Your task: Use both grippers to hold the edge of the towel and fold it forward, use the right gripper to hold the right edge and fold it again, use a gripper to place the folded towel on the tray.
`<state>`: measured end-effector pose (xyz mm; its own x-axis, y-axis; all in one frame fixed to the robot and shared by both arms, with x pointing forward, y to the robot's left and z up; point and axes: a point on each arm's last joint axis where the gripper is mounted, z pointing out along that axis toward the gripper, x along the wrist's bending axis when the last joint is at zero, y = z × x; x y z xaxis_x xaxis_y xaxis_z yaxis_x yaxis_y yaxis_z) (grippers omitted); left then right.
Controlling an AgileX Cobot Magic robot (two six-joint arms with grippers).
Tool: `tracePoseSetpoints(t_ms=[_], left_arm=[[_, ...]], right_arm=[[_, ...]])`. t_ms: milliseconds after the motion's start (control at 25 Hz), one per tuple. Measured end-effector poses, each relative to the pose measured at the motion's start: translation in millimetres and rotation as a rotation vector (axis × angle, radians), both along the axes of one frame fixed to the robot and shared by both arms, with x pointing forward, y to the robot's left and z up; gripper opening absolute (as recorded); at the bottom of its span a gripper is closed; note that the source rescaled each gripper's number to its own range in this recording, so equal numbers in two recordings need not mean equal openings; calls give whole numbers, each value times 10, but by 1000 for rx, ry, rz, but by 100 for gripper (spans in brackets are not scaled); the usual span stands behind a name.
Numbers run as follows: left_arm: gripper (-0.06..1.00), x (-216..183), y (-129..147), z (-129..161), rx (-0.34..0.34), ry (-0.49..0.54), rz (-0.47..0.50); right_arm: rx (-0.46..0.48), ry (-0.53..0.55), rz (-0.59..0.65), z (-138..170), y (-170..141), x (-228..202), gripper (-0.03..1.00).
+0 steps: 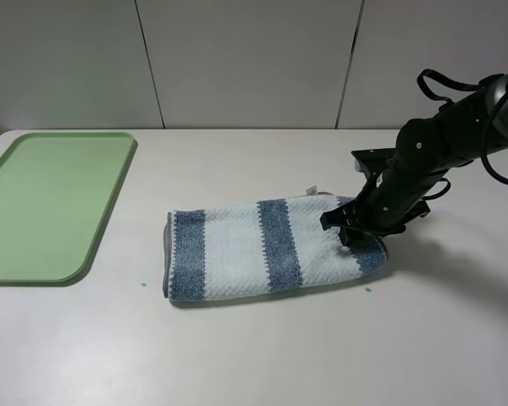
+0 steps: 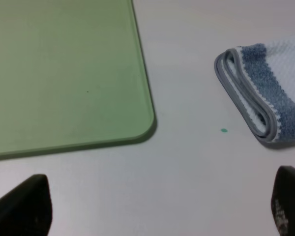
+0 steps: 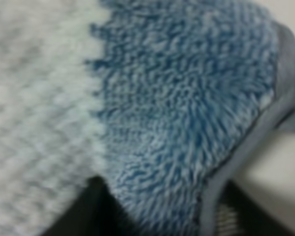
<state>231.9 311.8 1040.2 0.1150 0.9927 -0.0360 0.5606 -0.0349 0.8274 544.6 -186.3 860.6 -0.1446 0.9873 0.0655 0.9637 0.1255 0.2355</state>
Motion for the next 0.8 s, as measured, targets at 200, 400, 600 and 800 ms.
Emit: tracePoseSetpoints(t_ms=[200, 400, 600, 800], left_arm=[[88, 0, 0, 0, 0, 0, 0], [88, 0, 0, 0, 0, 0, 0], [88, 0, 0, 0, 0, 0, 0], [88, 0, 0, 0, 0, 0, 0]], right_arm=[[17, -2, -15, -6, 40, -6, 8], [17, -3, -15, -6, 40, -5, 8], [17, -13, -10, 35, 39, -3, 8], [-10, -8, 22, 121, 2, -36, 8]])
